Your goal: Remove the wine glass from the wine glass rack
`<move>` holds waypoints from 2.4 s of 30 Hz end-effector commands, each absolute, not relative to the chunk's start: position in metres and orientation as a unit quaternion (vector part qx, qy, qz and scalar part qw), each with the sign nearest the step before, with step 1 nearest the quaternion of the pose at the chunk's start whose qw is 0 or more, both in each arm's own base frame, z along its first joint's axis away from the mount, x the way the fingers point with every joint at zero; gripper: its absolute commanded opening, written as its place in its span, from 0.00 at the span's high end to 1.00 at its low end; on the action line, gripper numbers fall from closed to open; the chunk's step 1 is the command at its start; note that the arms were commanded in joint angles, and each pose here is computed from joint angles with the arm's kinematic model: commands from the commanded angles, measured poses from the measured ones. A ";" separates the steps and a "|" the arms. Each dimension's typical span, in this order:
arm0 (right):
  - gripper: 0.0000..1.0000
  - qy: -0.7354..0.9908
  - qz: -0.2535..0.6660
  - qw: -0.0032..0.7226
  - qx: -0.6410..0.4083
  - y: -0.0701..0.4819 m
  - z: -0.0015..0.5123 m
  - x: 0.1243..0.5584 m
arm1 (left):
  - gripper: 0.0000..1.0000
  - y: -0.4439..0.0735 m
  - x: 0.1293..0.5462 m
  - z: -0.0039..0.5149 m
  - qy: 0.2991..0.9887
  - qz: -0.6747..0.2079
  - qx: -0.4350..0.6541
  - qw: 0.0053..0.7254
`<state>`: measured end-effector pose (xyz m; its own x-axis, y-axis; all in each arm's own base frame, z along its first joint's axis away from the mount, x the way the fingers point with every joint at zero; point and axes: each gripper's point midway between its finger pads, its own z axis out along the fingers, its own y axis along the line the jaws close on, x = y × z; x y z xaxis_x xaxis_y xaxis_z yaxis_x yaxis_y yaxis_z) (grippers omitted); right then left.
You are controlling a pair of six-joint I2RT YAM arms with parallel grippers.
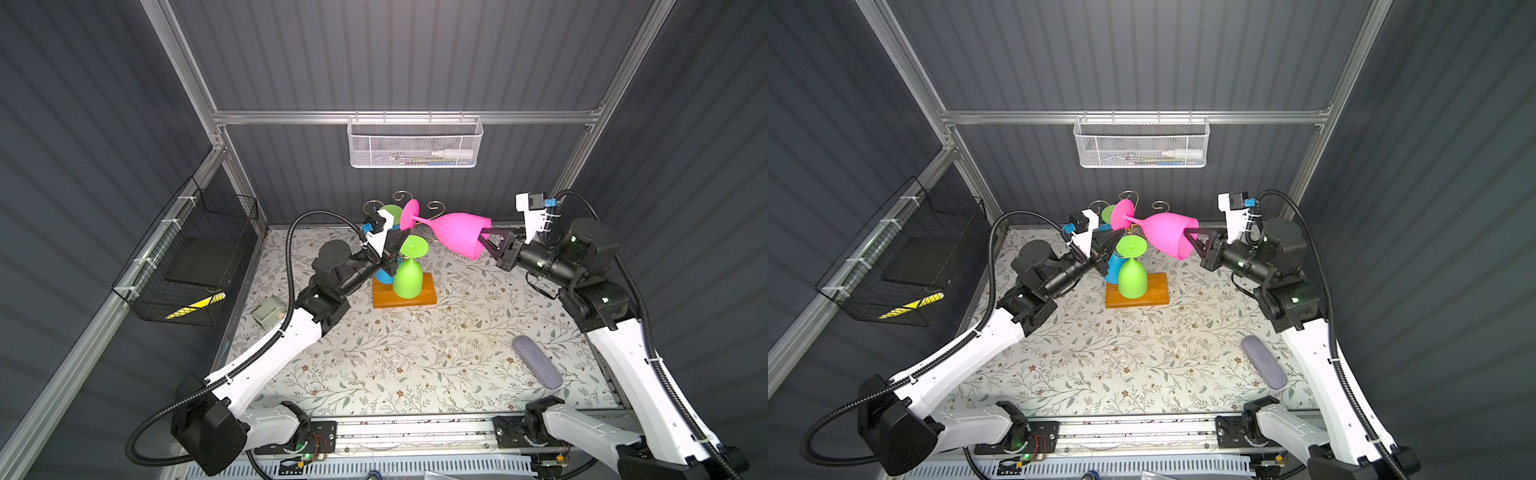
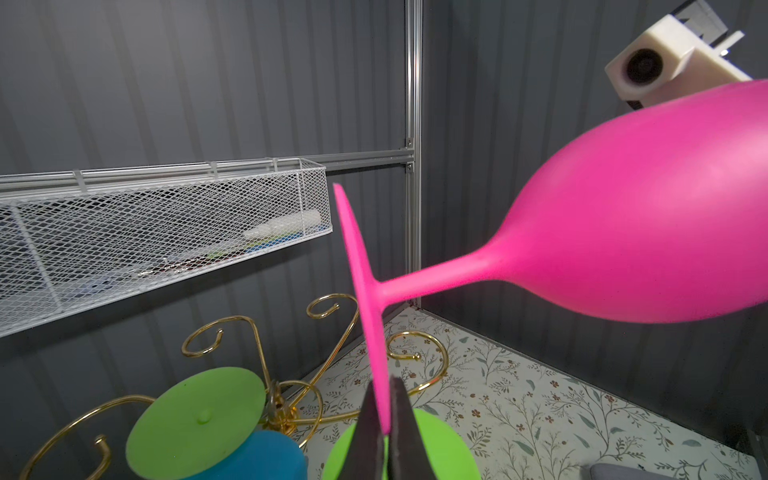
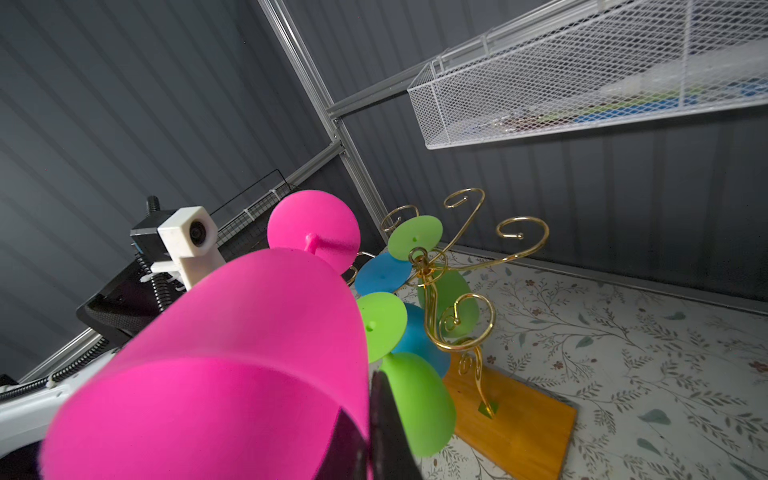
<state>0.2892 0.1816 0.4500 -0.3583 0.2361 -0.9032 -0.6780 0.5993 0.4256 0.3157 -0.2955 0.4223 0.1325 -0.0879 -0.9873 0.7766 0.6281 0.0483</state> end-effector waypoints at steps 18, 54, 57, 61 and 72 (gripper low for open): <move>1.00 0.792 0.067 0.607 0.021 0.037 0.448 0.273 | 0.06 -0.189 0.313 0.473 0.553 -0.124 0.136 0.812; 0.96 0.978 -0.046 0.197 -0.051 0.052 0.178 0.467 | 0.01 -0.107 0.274 0.449 0.592 -0.045 0.042 0.804; 0.91 0.979 -0.038 0.195 -0.051 0.055 0.175 0.468 | 0.01 -0.108 0.277 0.446 0.595 -0.041 0.045 0.802; 0.82 0.977 -0.020 0.206 -0.050 0.060 0.182 0.470 | 0.01 -0.109 0.278 0.445 0.596 -0.039 0.045 0.801; 0.64 0.946 0.067 0.318 -0.009 0.062 0.264 0.458 | 0.01 -0.108 0.280 0.443 0.596 -0.034 0.040 0.801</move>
